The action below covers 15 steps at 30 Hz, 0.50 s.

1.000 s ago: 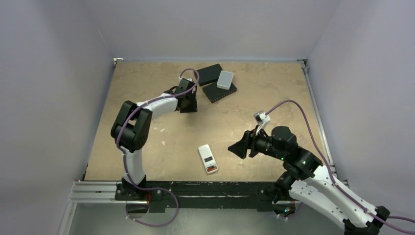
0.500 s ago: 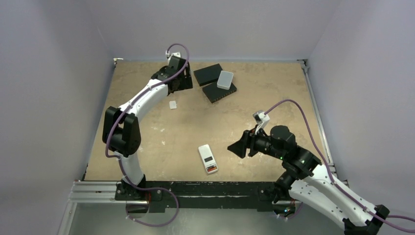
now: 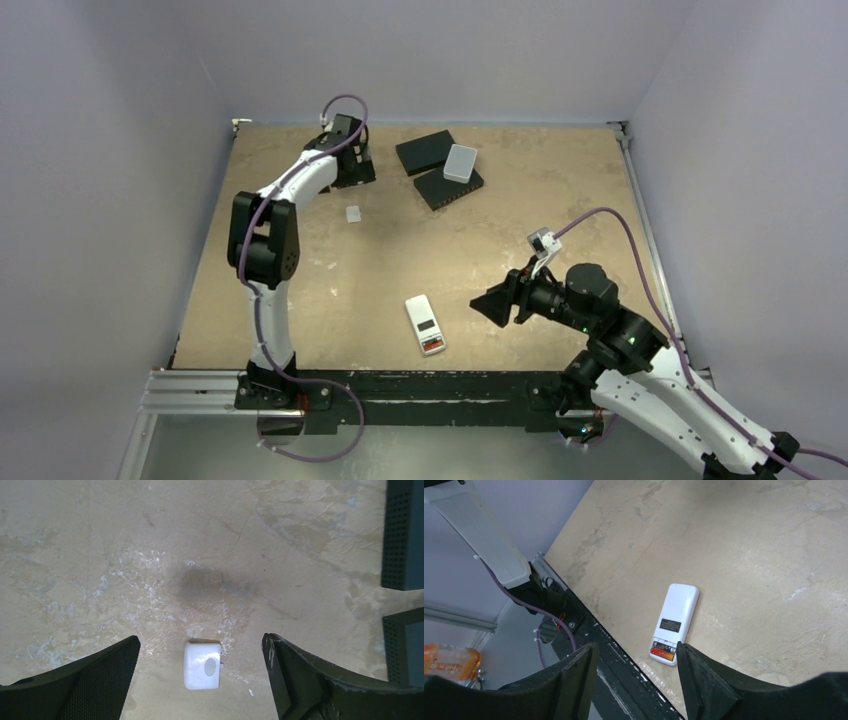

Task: Load the batteries into the remote control
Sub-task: Move the battery cover to the center of the board.

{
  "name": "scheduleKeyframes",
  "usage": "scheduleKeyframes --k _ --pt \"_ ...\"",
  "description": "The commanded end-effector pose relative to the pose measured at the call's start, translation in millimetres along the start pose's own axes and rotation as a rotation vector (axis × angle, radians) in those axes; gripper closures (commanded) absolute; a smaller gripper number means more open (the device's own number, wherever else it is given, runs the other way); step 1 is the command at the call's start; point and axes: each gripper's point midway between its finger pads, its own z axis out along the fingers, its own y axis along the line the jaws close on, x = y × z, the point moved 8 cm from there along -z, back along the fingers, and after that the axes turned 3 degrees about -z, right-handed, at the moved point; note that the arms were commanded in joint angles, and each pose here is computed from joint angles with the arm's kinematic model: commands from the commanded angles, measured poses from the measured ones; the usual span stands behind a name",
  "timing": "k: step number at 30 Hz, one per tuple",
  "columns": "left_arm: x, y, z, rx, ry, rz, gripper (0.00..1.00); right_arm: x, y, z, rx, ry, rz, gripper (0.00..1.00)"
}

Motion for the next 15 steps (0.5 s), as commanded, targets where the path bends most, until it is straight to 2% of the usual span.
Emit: scheduleKeyframes --k 1,4,12,15 --pt "-6.5 -2.2 5.1 -0.016 0.000 -0.041 0.06 -5.3 5.1 -4.7 -0.030 -0.022 -0.021 0.33" --pt "0.0 3.2 15.8 -0.044 0.028 -0.051 0.09 -4.9 5.0 -4.9 -0.032 -0.020 -0.025 0.33" --pt "11.1 12.1 27.2 -0.054 0.071 -0.080 0.28 -2.0 4.2 -7.2 -0.036 -0.023 -0.026 0.33" --pt "17.8 13.0 30.2 -0.049 0.088 -0.079 0.32 -1.9 4.3 -7.8 -0.037 -0.025 -0.025 0.33"
